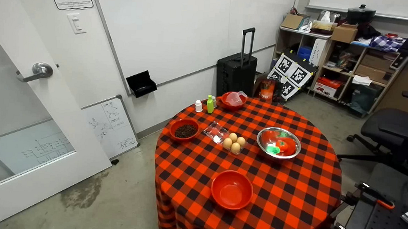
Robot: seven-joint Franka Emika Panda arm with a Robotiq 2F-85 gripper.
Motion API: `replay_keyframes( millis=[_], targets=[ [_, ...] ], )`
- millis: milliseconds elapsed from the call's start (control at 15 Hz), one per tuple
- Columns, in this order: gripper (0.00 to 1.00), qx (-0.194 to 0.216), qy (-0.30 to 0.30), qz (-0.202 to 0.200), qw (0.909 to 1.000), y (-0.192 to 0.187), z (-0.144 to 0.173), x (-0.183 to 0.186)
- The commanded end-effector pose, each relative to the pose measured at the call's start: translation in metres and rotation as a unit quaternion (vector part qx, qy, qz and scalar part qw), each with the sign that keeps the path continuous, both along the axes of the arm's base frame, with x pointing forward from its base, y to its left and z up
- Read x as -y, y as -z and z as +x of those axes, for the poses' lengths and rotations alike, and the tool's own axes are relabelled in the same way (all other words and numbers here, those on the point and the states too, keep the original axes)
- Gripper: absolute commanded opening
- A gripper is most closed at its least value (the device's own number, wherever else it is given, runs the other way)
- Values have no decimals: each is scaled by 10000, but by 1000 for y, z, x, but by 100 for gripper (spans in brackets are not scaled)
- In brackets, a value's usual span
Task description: Put the tomato on the table
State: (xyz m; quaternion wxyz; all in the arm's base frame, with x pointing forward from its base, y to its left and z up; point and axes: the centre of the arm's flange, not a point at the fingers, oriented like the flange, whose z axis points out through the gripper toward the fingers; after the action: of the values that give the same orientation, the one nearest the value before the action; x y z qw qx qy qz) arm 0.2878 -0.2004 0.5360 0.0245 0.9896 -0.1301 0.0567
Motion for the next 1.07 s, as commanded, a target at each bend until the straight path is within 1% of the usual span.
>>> replay_keyframes(
  millis=[0,267,400,667,1000],
  targets=[
    [100,0,0,0,10000,0,0,0],
    [100,0,0,0,10000,0,0,0],
    [100,-145,36,9,9999,9,12,0],
    [100,-365,222,187,9989,43,39,0],
    [100,-624,298,290,9972,101,77,-7]
  ],
)
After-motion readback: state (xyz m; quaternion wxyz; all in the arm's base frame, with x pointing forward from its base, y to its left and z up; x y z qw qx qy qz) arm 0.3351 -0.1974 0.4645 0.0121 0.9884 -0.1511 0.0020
